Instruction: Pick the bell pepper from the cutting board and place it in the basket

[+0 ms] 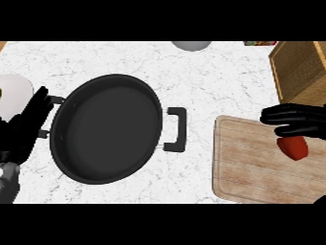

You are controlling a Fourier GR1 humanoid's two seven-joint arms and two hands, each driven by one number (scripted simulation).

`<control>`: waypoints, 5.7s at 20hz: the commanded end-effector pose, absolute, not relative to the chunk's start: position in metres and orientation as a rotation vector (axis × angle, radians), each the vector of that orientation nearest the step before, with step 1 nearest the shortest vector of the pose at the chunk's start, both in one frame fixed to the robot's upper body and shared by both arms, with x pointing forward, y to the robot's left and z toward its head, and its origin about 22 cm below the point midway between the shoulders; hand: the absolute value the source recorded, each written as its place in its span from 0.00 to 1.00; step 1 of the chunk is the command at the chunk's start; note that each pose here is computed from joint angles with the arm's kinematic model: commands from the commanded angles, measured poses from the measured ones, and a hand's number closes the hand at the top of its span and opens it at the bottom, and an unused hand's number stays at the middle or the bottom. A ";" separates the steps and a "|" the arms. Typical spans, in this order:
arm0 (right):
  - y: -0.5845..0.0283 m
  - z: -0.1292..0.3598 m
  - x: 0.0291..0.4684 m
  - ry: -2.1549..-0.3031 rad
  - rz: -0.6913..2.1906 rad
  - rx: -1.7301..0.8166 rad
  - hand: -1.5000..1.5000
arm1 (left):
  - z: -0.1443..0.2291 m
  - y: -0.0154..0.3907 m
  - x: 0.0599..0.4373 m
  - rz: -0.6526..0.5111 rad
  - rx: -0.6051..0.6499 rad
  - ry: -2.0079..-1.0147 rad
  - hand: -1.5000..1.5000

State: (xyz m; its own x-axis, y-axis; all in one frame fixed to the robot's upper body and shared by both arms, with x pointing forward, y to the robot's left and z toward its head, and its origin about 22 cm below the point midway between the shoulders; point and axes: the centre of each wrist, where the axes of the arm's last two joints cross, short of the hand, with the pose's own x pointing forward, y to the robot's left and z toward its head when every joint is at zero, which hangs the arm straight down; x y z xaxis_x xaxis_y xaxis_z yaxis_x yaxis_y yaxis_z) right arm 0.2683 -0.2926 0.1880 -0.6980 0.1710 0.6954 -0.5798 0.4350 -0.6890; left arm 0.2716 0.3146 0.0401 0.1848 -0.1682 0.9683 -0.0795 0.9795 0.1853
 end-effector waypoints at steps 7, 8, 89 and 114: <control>-0.322 0.329 0.267 -1.706 1.540 -0.501 0.00 | 0.040 0.310 0.293 -0.063 0.192 -1.380 0.50; -0.334 0.333 0.277 -1.684 1.519 -0.506 0.00 | 0.029 0.305 0.289 -0.079 0.188 -1.384 0.50; -0.394 0.030 0.312 -1.450 1.659 -0.082 0.00 | 0.044 0.312 0.293 -0.067 0.189 -1.374 0.50; -0.252 -0.035 0.234 -1.366 1.361 -0.298 1.00 | 0.028 0.339 0.273 -0.012 0.263 -1.358 0.50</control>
